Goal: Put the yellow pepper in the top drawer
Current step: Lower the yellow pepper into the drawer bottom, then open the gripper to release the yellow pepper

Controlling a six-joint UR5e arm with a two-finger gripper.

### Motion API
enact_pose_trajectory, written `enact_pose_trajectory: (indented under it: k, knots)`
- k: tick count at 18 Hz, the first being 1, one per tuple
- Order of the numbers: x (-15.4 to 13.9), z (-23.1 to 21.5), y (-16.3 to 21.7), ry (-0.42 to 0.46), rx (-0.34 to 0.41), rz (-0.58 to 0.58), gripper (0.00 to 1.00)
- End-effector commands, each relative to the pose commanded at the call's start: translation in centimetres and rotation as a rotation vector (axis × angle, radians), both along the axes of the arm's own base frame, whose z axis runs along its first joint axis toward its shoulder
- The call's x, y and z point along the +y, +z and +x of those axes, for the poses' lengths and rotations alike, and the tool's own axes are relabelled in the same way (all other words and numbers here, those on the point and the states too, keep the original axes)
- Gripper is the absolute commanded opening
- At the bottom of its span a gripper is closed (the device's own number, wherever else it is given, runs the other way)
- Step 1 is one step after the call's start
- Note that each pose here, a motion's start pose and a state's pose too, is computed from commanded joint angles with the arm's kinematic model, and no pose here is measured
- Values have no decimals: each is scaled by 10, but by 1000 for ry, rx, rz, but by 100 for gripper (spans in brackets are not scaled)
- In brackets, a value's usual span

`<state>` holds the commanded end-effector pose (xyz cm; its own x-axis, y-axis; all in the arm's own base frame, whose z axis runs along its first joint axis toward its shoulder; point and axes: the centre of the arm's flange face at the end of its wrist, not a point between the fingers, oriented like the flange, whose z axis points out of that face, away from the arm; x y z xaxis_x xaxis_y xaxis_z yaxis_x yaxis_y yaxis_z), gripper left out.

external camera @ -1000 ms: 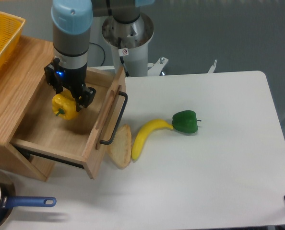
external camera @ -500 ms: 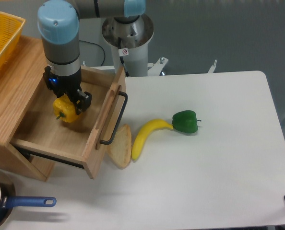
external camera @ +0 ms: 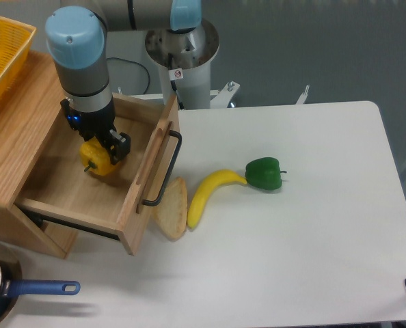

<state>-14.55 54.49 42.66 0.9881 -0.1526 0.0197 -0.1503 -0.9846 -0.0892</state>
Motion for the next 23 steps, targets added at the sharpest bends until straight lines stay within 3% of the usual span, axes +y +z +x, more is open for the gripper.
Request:
enact_pose_trajectory:
  k: [1,2,3,5,13,20,23]
  knots:
    - [0,0,0,0,-1,2,65]
    - [0,0,0,0,-1,2,70]
    - [0,0,0,-3,0,4,81]
    - [1,0,-1,-3,0,2,91]
    - [1,0,6,-5,0,27,95]
    - [-1,-16,21,29,-88,125,95]
    - [-12,-43,39,82,-128,199,97]
